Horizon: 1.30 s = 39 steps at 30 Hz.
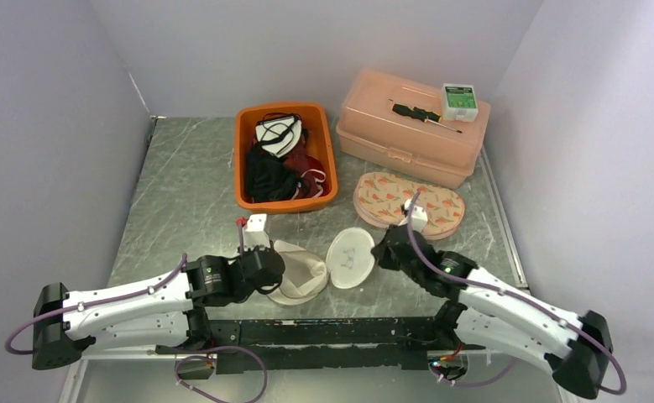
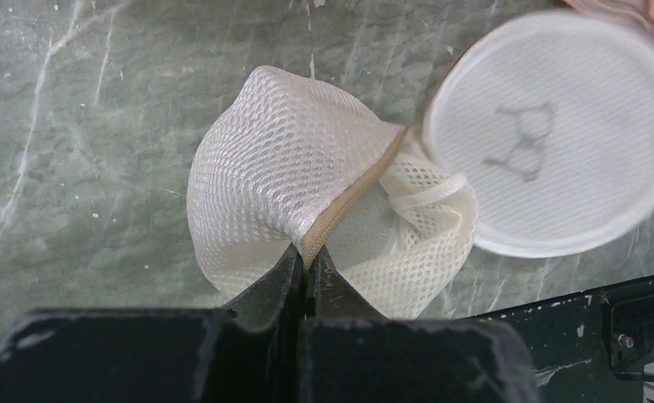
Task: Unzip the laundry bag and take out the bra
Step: Close the laundry bag at the center of the board.
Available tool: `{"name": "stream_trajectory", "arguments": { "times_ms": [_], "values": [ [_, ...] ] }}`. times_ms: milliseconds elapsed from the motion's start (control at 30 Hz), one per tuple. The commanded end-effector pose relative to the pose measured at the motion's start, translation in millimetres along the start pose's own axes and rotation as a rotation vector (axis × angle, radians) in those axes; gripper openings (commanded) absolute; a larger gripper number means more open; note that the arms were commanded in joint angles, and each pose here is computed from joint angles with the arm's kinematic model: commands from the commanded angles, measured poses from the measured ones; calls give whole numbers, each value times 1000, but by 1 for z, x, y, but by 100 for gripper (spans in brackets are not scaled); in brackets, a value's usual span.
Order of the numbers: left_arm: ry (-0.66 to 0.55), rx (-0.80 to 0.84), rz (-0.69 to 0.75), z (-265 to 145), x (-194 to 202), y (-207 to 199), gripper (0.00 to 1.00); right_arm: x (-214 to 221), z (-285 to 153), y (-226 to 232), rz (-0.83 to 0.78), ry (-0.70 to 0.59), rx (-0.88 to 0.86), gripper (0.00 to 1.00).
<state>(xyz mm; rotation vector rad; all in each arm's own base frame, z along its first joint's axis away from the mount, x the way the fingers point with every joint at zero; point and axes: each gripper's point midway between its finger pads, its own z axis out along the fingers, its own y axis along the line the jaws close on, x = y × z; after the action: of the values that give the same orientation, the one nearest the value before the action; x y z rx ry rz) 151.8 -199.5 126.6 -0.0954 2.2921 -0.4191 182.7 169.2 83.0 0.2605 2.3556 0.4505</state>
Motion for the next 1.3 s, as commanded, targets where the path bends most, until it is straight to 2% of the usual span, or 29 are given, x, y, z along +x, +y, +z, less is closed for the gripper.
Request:
{"name": "stream_trajectory", "arguments": {
  "times_ms": [0, 200, 333, 500, 600, 667, 700, 800, 867, 933, 1000, 1133, 1200, 1267],
  "values": [
    [-64, 70, -5, -12, -29, -25, 3, -68, -55, 57, -132, -166, -233, 0],
    [-136, 112, 13, -32, -67, -47, 3, -118, -127, 113, -244, -277, -486, 0],
    [-190, 143, 1, -49, -95, -58, 3, -146, -194, 148, -283, -393, -736, 0],
    [-235, 179, -32, -63, -112, -63, 3, -162, -262, 167, -289, -501, -970, 0],
    [-233, 178, -33, -58, -108, -62, 3, -168, -291, 173, -277, -537, -1071, 0],
    [-168, 156, -31, -43, -88, -61, 2, -168, -283, 173, -253, -513, -1038, 0],
    [-115, 140, -27, -33, -74, -60, 3, -169, -268, 169, -240, -490, -965, 0],
    [27, 82, -10, -11, -35, -55, 3, -165, -197, 133, -194, -389, -598, 0],
    [51, 58, 10, -8, -30, -53, 3, -157, -159, 103, -214, -337, -370, 0],
    [6, 78, 21, -20, -50, -58, 3, -156, -143, 85, -237, -323, -237, 0],
    [-91, 148, 19, -42, -85, -69, 3, -168, -156, 93, -255, -359, -273, 0],
    [-268, 324, -14, -87, -142, -92, 3, -206, -226, 128, -238, -548, -540, 0],
    [-273, 357, -12, -87, -142, -97, 3, -214, -235, 130, -240, -578, -545, 0],
    [-202, 312, 1, -66, -117, -95, 3, -206, -214, 124, -255, -529, -479, 0]
  ]
}}
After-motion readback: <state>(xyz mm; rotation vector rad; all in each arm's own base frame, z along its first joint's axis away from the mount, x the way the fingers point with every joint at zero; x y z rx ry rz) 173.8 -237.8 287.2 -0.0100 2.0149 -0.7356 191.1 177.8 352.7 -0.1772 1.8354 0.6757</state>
